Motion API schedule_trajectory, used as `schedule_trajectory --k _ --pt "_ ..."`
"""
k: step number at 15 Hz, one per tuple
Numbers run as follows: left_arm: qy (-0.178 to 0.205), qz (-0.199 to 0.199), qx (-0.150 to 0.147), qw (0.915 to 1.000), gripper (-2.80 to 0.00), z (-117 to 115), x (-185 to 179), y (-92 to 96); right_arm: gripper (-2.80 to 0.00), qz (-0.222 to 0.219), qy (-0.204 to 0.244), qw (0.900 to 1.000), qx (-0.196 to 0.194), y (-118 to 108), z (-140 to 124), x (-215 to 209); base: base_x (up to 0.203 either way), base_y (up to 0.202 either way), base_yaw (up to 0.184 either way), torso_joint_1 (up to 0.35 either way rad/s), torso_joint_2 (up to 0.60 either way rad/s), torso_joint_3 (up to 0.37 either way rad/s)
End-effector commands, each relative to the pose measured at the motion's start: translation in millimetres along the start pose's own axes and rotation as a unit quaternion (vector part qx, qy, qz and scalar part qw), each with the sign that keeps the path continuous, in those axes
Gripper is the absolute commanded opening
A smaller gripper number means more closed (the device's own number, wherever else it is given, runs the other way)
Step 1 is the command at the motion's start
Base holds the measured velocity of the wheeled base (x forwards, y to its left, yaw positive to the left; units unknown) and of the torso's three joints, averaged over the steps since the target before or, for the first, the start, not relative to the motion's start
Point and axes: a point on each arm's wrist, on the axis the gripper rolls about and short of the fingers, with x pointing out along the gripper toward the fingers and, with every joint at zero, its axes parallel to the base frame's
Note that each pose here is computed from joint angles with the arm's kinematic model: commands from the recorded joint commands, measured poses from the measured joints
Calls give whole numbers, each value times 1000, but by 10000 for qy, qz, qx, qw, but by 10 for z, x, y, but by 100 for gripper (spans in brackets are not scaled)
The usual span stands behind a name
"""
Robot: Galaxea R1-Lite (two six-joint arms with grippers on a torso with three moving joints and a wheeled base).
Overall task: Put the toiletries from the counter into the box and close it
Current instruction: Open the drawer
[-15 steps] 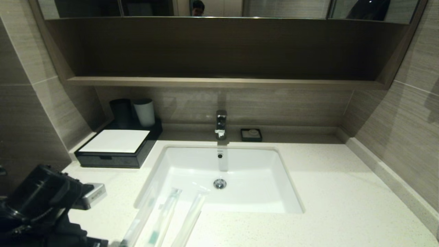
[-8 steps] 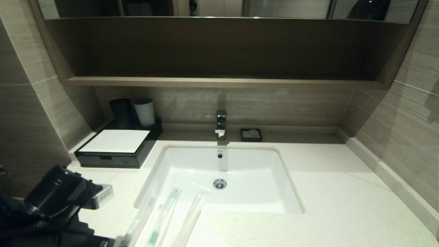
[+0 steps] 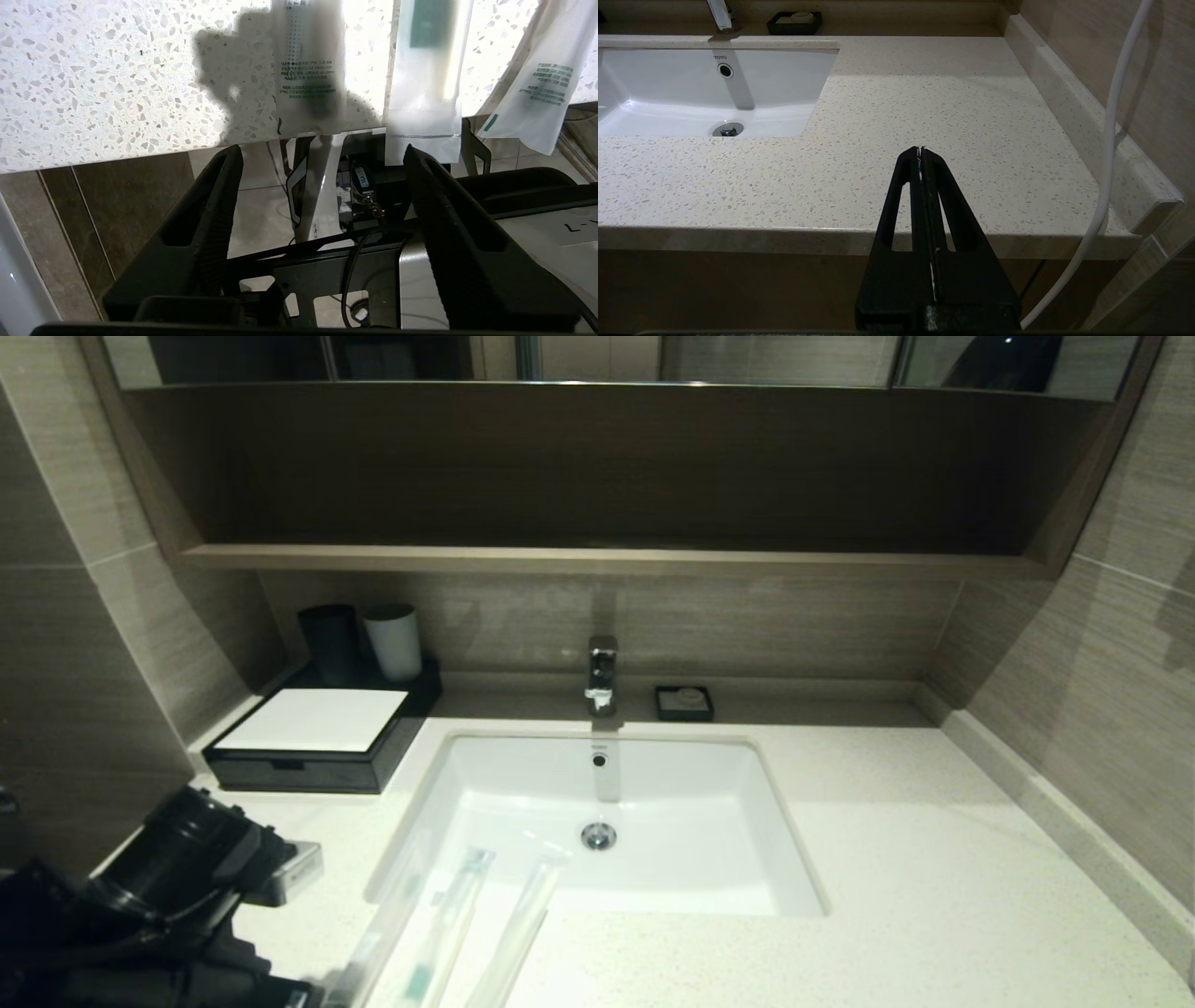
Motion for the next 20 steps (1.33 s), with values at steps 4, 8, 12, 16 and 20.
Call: schedule_trajectory --k 4,8,12,16,20 --pt "151 75 -19 9999 0 57 136 -13 -280 1 -2 10000 1 0 -4 0 0 0 0 0 0 0" --pt "195 205 -15 9996 0 94 208 -18 -280 1 -2 10000 1 0 -4 0 0 0 0 0 0 0" --pt "214 210 -22 9995 0 123 277 -26 -280 1 -2 10000 1 0 -4 0 0 0 0 0 0 0" --pt "203 350 -17 9992 0 146 337 -26 -280 1 -2 10000 1 0 -4 0 0 0 0 0 0 0" --pt "197 352 -43 9992 0 147 354 -23 -280 1 -2 10000 1 0 -4 0 0 0 0 0 0 0"
